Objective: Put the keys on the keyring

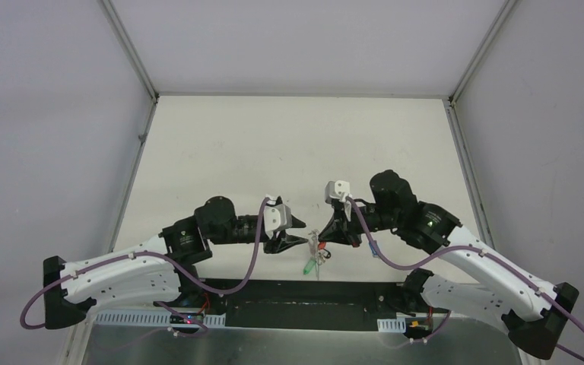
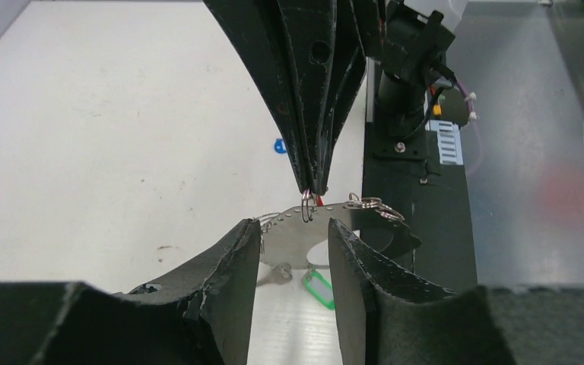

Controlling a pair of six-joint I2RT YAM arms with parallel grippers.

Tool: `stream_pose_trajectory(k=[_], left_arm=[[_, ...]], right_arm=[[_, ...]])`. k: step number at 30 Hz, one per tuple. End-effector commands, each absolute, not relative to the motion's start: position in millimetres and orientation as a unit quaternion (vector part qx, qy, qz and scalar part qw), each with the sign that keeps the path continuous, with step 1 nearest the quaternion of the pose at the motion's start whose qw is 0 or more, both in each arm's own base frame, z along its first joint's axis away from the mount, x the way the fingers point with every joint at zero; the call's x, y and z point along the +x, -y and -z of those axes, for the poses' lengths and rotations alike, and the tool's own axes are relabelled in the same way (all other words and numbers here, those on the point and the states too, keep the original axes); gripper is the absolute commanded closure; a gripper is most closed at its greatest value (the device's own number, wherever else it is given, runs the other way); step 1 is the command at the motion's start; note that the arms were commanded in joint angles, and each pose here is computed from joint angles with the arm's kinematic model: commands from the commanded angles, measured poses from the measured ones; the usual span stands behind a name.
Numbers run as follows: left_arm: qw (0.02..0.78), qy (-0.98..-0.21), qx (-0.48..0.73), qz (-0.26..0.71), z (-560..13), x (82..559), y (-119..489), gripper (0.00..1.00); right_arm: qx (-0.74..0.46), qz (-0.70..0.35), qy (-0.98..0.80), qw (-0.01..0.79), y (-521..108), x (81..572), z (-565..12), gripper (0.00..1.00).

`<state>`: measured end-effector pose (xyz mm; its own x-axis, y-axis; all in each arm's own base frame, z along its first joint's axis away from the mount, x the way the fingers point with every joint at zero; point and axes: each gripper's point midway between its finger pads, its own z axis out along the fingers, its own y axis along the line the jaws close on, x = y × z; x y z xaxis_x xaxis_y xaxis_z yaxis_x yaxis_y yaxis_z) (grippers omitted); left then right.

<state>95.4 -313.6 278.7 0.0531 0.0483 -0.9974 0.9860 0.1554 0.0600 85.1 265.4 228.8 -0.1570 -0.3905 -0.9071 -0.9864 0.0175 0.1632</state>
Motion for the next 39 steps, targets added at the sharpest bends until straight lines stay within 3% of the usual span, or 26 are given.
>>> stream_pose_trajectory(k=[1,11,18,25,30,33,36,37,39], left_arm=[[0.521,-0.554,0.507,0.406,-272,97,313,0.59],[0.47,-0.569,0.525,0.424,-257,96,346,0.58],[0.474,-0.55,0.529,0.438,-260,92,355,0.8],[0.481,-0.543,0.527,0.443,-264,90,355,0.77],[0.476,-0.541,0.531,0.446,-262,88,355,1.0],[0.483,-0.534,0.527,0.451,-267,87,356,1.0],[0.487,-0.538,0.52,0.45,-267,88,353,1.0],[0.493,-0.538,0.514,0.451,-270,89,351,1.0],[0.506,-0.533,0.502,0.455,-274,90,348,1.0]], right_arm=[[-0.559,-0.421,-0.628,0.34,-264,87,-244,1.0],[-0.543,-0.414,-0.666,0.3,-266,92,-241,1.0],[-0.542,-0.418,-0.665,0.298,-268,91,-241,1.0],[-0.543,-0.42,-0.663,0.298,-268,90,-240,1.0],[-0.542,-0.421,-0.663,0.299,-269,91,-240,1.0],[-0.54,-0.416,-0.666,0.304,-268,94,-239,1.0],[-0.533,-0.402,-0.671,0.322,-266,100,-240,0.82],[-0.533,-0.4,-0.669,0.331,-265,101,-241,0.69],[-0.531,-0.396,-0.663,0.349,-262,102,-241,0.55]])
